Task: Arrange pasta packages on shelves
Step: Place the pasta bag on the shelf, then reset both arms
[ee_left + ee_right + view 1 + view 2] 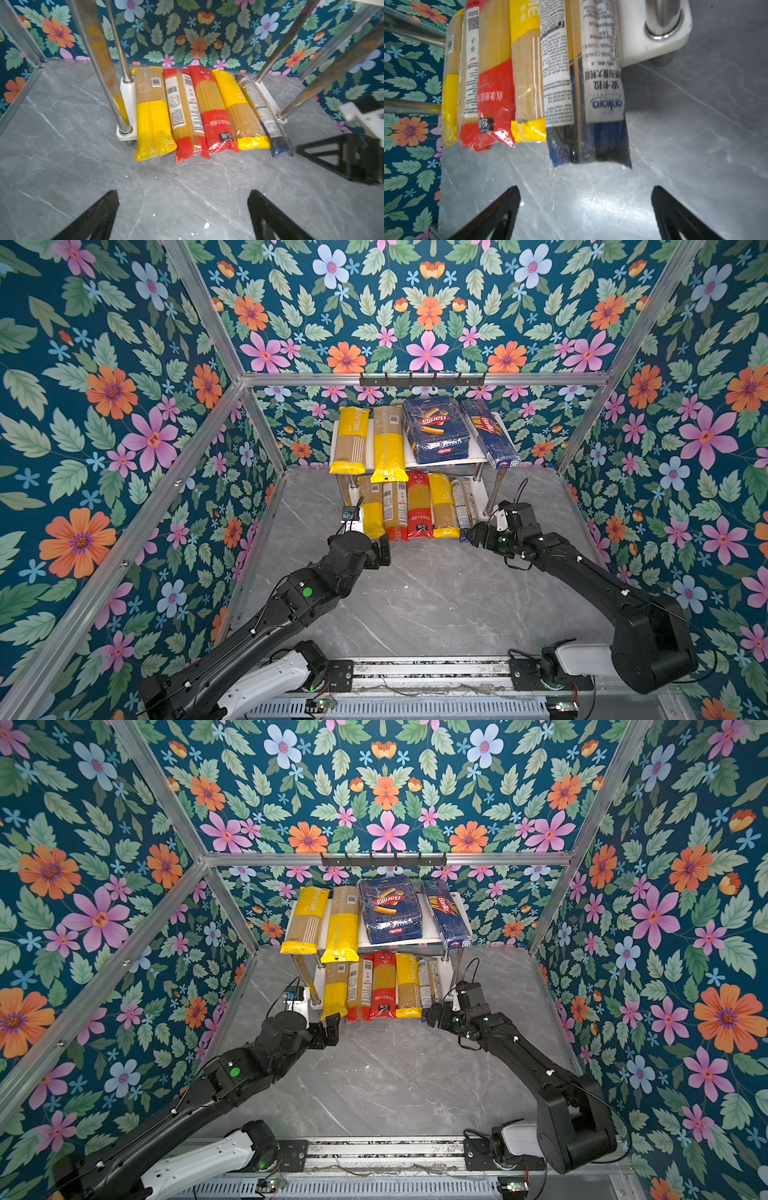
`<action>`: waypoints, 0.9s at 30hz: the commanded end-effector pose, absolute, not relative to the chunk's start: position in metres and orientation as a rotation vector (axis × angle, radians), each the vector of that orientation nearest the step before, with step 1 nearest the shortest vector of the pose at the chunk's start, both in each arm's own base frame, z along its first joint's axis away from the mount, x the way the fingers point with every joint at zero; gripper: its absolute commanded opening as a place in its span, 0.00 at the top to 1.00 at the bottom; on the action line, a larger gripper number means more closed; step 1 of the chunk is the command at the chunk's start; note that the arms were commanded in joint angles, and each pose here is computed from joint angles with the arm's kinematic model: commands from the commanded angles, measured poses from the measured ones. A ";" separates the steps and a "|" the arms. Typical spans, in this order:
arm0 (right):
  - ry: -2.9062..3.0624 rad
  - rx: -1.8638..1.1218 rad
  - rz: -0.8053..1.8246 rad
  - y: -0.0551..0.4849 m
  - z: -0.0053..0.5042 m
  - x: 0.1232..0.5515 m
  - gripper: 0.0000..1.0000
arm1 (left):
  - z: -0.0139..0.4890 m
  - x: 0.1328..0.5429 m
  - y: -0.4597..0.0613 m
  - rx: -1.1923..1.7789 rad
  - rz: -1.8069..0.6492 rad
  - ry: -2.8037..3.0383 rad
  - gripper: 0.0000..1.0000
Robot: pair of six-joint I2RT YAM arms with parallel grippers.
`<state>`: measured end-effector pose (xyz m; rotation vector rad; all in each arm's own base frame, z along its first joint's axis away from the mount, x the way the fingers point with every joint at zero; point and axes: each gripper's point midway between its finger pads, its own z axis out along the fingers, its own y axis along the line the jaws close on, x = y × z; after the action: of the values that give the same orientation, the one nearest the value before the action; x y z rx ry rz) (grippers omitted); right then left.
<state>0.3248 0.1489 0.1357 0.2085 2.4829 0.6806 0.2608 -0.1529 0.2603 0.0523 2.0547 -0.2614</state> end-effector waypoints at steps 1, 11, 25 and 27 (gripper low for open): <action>2.502 0.191 0.664 0.146 0.139 0.303 0.01 | 0.252 0.276 -0.140 0.013 -0.217 2.032 0.00; 2.459 0.144 0.543 0.112 0.170 0.251 0.01 | 0.197 0.328 -0.113 -0.102 -0.117 2.087 0.00; 2.478 0.245 0.203 0.073 0.146 0.273 0.01 | 0.170 0.348 -0.061 -0.050 0.176 2.010 0.00; 2.461 0.257 0.192 0.071 0.148 0.276 0.01 | 0.170 0.344 -0.050 -0.063 0.219 1.959 0.00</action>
<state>0.2680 0.0783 0.1420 0.2440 2.5027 0.2436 0.3386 -0.0609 0.1514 -0.0577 2.0758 0.1563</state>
